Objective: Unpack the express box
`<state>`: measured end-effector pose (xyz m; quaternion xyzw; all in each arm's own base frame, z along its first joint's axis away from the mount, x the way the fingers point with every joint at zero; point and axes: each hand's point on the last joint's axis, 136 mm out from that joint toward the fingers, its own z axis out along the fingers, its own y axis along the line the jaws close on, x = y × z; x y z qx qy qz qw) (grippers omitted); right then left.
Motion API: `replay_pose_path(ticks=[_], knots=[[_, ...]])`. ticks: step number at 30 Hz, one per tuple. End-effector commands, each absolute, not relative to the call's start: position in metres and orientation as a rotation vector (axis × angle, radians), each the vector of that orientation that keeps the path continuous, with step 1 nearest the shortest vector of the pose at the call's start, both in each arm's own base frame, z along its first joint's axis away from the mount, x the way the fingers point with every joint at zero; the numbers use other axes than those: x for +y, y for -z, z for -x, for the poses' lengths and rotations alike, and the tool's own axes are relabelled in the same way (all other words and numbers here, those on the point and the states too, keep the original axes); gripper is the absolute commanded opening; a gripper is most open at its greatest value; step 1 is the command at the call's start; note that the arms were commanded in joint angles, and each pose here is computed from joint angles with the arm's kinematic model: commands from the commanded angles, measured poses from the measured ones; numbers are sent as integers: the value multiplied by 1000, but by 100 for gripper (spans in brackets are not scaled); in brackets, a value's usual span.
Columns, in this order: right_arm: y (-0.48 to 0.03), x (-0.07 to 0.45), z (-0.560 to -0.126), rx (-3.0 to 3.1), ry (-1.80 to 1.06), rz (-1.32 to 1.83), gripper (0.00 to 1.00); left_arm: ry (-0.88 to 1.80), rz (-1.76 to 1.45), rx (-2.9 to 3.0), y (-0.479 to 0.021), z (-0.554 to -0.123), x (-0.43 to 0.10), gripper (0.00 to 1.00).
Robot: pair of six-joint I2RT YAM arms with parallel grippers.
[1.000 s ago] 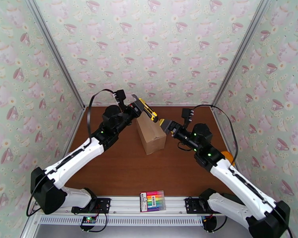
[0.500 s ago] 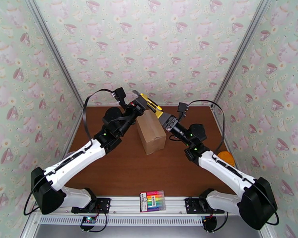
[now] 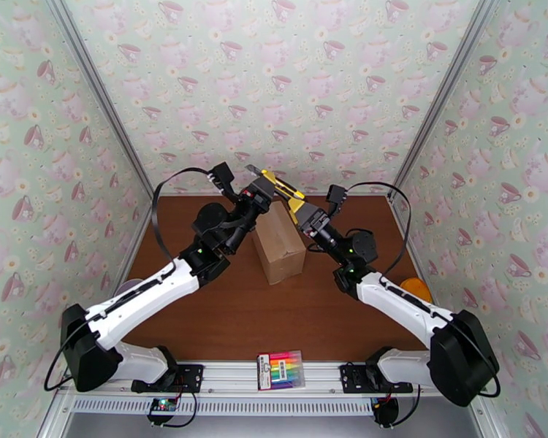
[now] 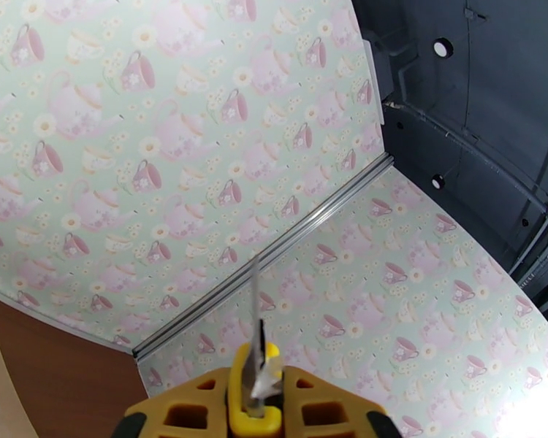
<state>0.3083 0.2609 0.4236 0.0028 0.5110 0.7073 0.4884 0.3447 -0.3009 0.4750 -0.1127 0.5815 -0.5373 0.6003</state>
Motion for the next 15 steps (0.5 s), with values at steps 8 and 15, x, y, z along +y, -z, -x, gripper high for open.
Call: replay_pose_path(ticks=[8, 15], knots=[[-460, 258, -311, 1090, -1782, 13, 67, 1256, 301, 1309, -471, -345, -304, 0], [-462, 261, -317, 1074, -1802, 9, 56, 1259, 311, 1305, -468, -346, -304, 0]])
